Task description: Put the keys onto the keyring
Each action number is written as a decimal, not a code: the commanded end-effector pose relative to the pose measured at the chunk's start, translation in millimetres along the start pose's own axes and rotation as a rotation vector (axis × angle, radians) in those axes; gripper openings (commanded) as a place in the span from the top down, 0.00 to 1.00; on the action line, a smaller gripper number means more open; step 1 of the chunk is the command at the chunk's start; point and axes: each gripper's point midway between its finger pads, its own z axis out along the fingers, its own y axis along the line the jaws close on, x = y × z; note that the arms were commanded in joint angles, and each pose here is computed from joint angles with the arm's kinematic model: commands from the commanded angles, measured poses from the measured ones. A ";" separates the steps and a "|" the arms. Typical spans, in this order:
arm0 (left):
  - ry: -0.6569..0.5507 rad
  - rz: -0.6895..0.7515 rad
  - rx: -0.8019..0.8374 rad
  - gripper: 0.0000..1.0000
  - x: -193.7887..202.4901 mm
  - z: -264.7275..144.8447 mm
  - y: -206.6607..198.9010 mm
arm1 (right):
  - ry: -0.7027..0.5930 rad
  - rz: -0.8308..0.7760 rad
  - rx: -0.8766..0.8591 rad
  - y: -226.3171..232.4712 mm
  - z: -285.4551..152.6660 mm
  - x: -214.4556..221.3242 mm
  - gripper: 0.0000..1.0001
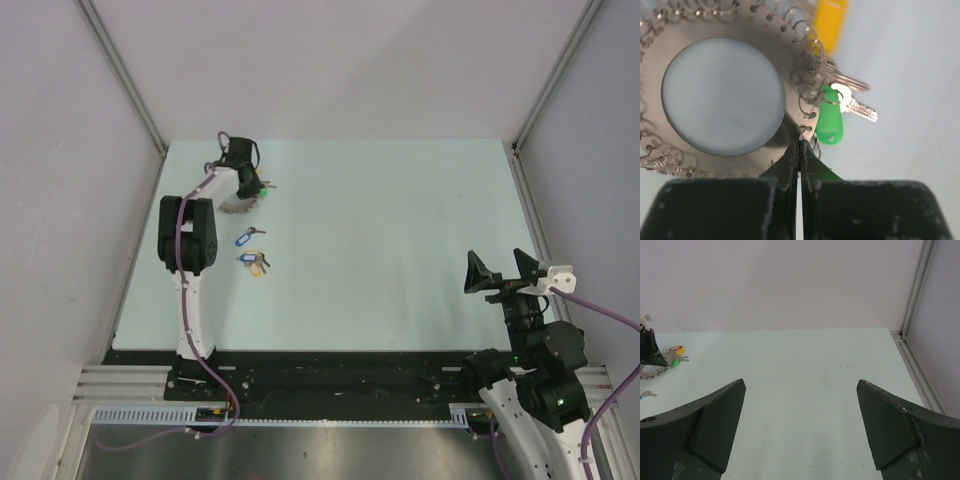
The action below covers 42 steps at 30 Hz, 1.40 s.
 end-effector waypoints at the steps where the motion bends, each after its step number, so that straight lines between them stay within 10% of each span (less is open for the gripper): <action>1: 0.042 0.236 0.216 1.00 41.9 -44.6 -91.0 | -0.042 0.002 -0.040 7.0 0.1 -11.8 0.00; 12: 0.156 0.727 0.573 1.00 197.6 -135.3 -220.5 | -0.044 0.008 -0.088 14.6 -4.6 -20.4 0.00; 22: 0.208 0.937 0.608 0.72 283.2 -200.4 -174.3 | 0.120 0.090 -0.326 63.4 -7.3 -15.3 0.00; 26: 0.082 0.857 0.642 0.35 253.9 -241.6 -162.4 | 0.231 0.148 -0.357 76.5 -0.3 -2.8 0.00; 34: -0.131 0.679 0.589 0.04 196.3 -305.0 -115.5 | 0.527 0.203 -0.459 110.3 19.4 47.4 0.00; 42: -0.266 0.590 0.515 0.00 145.0 -344.8 -64.4 | 0.848 0.234 -0.285 113.0 60.1 133.0 0.00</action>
